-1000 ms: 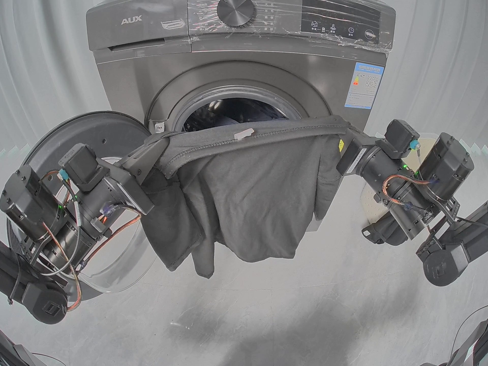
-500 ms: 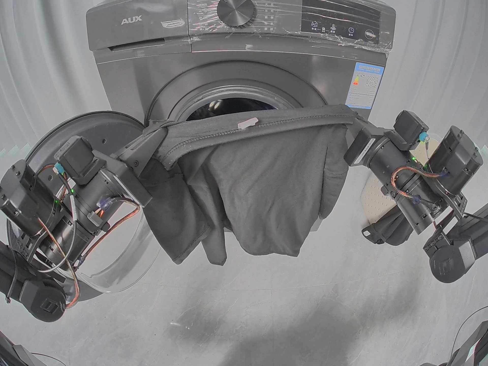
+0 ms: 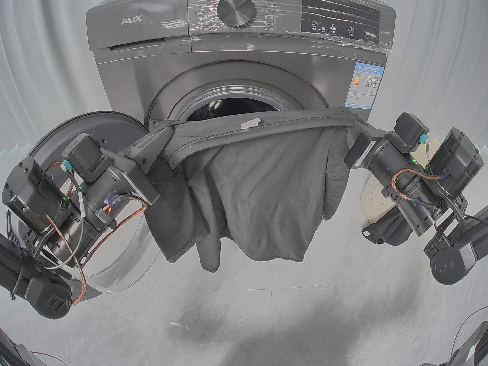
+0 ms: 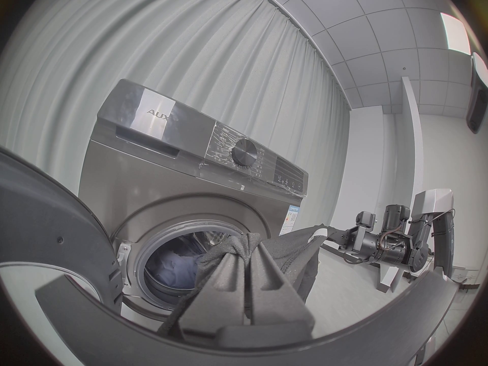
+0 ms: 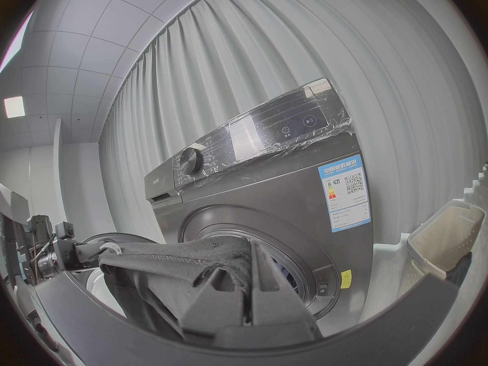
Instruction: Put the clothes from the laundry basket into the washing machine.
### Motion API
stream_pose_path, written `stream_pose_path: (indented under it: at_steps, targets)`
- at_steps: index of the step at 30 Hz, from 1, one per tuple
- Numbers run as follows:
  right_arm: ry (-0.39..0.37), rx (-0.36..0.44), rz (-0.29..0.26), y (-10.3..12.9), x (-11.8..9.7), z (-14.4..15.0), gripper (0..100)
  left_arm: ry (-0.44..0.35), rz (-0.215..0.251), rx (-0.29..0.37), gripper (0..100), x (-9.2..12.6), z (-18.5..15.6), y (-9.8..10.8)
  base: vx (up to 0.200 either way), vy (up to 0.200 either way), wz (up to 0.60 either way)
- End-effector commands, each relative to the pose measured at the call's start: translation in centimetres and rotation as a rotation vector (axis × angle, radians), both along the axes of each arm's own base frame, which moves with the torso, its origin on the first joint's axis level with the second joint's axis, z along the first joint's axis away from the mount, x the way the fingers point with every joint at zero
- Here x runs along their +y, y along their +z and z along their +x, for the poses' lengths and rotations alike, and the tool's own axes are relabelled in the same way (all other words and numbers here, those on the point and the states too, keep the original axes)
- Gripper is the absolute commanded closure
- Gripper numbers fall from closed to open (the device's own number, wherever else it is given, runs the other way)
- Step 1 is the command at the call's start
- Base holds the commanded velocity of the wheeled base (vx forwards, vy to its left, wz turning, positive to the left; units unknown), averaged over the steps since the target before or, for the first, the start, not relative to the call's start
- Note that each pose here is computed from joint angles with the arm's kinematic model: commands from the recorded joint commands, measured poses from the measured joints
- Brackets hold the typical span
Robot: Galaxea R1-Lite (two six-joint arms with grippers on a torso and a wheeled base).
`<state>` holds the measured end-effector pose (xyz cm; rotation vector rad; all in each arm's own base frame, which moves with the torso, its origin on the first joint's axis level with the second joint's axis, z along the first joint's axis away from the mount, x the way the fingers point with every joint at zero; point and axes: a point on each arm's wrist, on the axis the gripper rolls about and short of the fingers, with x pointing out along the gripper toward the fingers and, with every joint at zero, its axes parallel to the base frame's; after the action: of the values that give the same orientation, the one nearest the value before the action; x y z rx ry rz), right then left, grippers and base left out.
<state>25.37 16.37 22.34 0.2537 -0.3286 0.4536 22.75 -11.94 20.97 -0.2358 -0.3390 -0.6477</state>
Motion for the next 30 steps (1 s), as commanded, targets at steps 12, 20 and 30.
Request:
stream_pose_path:
  at_steps: [12, 20, 30]
  targets:
    - [0.124, 0.259, -0.143, -8.0, 2.9, -2.3, 100, -0.051, 0.004, 0.01, 100, -2.2, 1.0, -0.5, 0.0, 0.0, 0.0]
    - [0.205, 0.307, -0.196, -10.2, 5.6, -3.3, 0, -0.049, 0.002, 0.016, 100, -2.5, 1.1, -0.6, 0.0, 0.0, 0.0]
    - [0.274, 0.44, -0.342, -14.1, 5.4, -6.2, 0, -0.049, -0.003, 0.007, 100, -2.6, 1.3, -0.4, 0.0, 0.0, 0.0]
